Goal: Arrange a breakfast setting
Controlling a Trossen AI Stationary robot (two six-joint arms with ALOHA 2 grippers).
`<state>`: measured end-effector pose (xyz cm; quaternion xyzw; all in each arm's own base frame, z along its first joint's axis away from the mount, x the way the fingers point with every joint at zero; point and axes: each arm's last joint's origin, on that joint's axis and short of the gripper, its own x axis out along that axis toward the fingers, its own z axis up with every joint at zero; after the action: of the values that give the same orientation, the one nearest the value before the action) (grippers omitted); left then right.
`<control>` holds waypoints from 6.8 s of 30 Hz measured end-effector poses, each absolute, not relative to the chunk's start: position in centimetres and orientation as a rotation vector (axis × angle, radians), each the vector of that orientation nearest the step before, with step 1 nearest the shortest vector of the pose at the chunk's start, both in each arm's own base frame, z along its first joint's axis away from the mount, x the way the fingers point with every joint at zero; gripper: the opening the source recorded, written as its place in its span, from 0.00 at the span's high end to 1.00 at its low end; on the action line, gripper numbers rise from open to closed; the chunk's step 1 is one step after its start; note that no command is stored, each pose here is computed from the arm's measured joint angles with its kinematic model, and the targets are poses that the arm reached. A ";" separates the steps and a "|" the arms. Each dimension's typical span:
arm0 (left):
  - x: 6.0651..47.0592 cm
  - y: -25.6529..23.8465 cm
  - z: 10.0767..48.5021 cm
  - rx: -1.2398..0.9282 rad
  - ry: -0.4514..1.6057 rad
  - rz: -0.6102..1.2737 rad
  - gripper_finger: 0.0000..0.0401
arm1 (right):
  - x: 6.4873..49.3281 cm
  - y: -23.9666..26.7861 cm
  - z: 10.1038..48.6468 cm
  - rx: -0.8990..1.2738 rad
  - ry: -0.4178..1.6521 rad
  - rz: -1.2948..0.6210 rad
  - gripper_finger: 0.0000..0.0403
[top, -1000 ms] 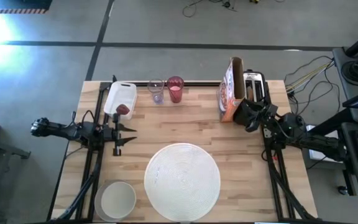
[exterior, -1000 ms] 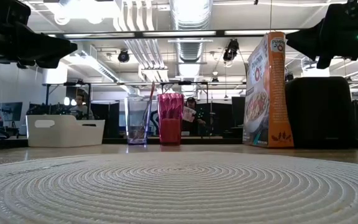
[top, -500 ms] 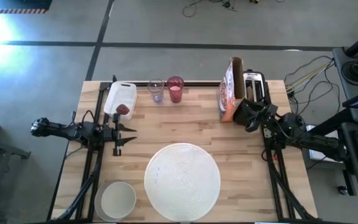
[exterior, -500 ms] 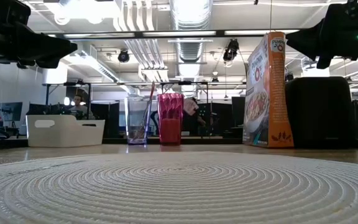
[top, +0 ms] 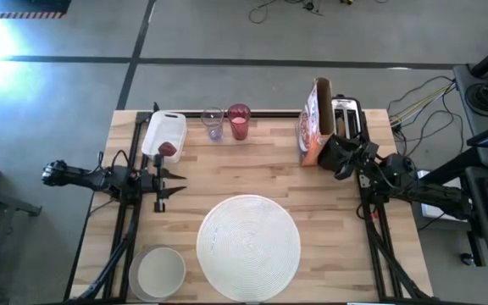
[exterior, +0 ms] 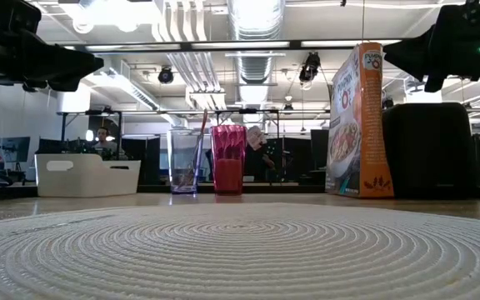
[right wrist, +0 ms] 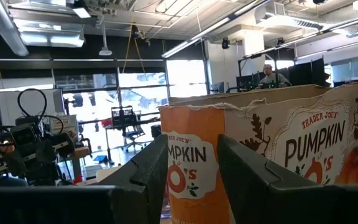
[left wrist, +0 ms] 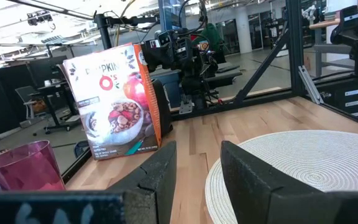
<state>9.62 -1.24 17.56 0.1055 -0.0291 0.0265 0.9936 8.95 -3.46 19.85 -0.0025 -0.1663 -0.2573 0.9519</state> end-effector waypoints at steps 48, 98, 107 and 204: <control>9.6 -1.2 17.6 0.211 -0.059 0.053 0.73 | 9.0 -3.5 19.9 -0.005 -0.338 -0.523 0.68; 9.6 -1.2 17.8 0.201 -0.086 0.061 0.73 | 9.0 -3.5 19.9 -0.005 -0.338 -0.523 0.68; 9.5 -1.0 18.3 0.213 -0.121 0.131 0.73 | 9.0 -3.5 19.9 -0.005 -0.338 -0.522 0.68; 34.0 -11.2 16.4 -0.098 0.904 -0.116 0.73 | 9.0 -3.5 19.9 -0.005 -0.338 -0.523 0.68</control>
<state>33.95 -11.19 16.40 -0.0474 0.4363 -0.0562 0.8968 8.95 -3.45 19.85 -0.0025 -0.1663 -0.2571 0.9520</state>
